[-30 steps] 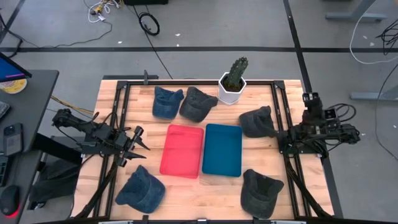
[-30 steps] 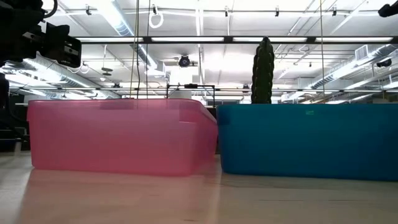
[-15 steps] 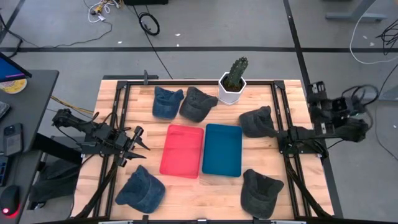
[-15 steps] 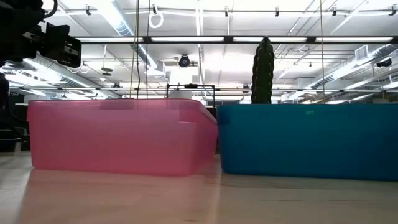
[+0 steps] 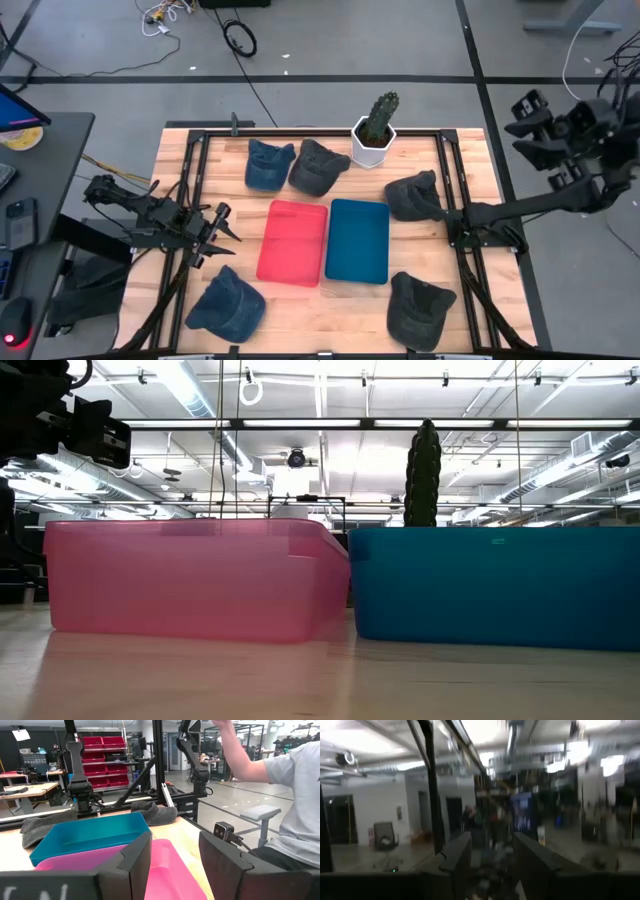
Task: Pick & Place hat
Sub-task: Put the bottom black cap into the blue bin
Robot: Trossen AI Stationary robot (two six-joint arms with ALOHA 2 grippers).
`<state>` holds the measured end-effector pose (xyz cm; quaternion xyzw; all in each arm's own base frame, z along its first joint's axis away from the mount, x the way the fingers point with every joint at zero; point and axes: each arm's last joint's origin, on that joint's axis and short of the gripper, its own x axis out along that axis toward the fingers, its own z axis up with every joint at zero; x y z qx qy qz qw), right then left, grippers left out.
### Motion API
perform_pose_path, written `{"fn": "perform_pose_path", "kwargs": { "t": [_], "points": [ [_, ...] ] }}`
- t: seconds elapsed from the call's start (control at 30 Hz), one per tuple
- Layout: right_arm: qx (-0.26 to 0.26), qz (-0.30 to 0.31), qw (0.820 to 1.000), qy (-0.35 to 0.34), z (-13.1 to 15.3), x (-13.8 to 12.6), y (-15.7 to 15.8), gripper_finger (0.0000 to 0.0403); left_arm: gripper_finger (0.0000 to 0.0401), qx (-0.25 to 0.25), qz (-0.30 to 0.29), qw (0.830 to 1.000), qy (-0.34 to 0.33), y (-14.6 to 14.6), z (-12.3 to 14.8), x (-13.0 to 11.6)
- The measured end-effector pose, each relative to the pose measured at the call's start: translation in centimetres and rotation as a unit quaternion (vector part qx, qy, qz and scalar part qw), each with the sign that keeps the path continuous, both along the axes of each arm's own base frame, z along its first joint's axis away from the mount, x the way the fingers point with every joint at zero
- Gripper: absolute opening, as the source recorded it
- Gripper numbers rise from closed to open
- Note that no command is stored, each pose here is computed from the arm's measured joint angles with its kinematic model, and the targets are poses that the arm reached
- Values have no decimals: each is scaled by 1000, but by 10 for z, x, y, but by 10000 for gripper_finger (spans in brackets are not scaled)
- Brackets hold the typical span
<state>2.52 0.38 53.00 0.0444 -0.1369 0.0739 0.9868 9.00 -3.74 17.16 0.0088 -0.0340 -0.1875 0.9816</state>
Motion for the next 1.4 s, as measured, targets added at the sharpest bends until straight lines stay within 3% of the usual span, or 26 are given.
{"fn": "perform_pose_path", "kwargs": {
  "t": [0.27,0.43,0.63,0.7,0.83,0.9,0.97,1.4],
  "points": [
    [39,7,986,165,29,38,1,149,170,0,0,1000,0,0,0,0],
    [84,3,956,283,29,67,1,149,170,0,0,1000,0,0,0,0],
    [152,-7,876,459,6,102,9,149,170,0,0,1000,0,0,0,0],
    [178,5,855,487,-2,117,16,149,170,0,0,1000,0,0,0,0],
    [277,61,793,538,-15,133,34,149,170,0,0,1000,0,0,0,0],
    [314,61,754,573,-24,139,42,149,170,0,0,1000,0,0,0,0],
    [338,49,732,590,-29,144,50,149,170,0,0,1000,0,0,0,0],
    [305,-32,697,648,-64,125,117,149,170,0,0,1000,0,0,0,0]
  ]
}}
